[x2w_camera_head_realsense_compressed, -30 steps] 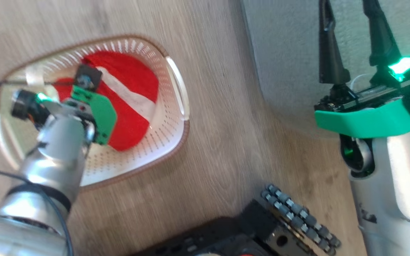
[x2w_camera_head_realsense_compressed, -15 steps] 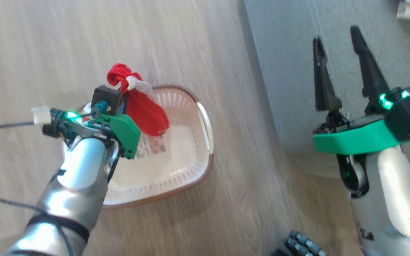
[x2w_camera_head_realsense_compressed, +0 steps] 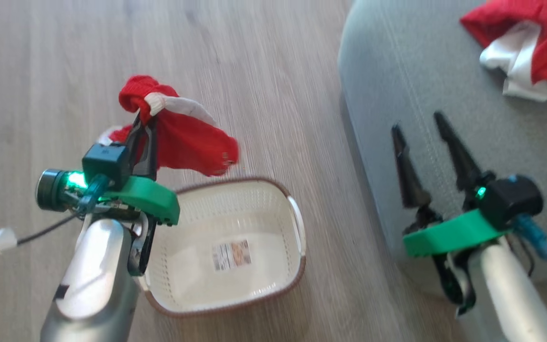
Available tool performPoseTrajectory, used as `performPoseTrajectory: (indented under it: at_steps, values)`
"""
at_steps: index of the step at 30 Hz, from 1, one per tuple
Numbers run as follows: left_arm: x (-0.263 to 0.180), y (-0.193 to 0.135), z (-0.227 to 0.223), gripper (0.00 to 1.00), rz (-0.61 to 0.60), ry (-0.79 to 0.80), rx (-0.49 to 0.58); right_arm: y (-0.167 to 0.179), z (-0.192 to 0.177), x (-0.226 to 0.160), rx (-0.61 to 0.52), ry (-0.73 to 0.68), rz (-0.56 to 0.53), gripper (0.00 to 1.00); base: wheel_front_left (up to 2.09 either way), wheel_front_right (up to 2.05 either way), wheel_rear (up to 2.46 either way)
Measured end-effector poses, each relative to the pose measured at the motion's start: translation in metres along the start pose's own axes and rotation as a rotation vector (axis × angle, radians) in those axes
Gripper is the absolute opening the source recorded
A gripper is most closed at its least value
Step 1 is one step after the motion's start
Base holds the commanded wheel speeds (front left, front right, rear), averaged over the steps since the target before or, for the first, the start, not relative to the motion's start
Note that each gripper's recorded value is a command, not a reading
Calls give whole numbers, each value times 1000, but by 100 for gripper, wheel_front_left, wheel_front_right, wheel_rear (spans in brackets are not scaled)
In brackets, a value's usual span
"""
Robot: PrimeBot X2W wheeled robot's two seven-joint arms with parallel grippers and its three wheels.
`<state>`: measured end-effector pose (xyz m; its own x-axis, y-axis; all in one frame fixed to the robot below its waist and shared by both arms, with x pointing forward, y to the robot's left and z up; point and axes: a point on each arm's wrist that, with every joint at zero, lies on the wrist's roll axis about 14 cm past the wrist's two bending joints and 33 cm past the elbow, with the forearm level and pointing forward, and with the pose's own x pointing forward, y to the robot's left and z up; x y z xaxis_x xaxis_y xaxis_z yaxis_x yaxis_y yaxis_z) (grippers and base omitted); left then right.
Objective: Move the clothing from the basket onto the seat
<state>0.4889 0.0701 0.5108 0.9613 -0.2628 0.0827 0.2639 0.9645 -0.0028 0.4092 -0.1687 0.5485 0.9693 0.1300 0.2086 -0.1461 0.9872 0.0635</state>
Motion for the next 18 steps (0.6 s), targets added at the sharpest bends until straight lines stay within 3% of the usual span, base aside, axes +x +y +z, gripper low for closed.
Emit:
performPoseTrajectory:
  at_steps: [10, 18]
  values:
    - [-31, 20, 161, 0, 90, -472, -46, 27, 14, -13, 21, -30, 63, 100, 0, 0, 0]
    - [-56, 14, 217, 0, 50, -665, -97, 30, 14, -16, 27, -26, 68, 100, 0, 0, 0]
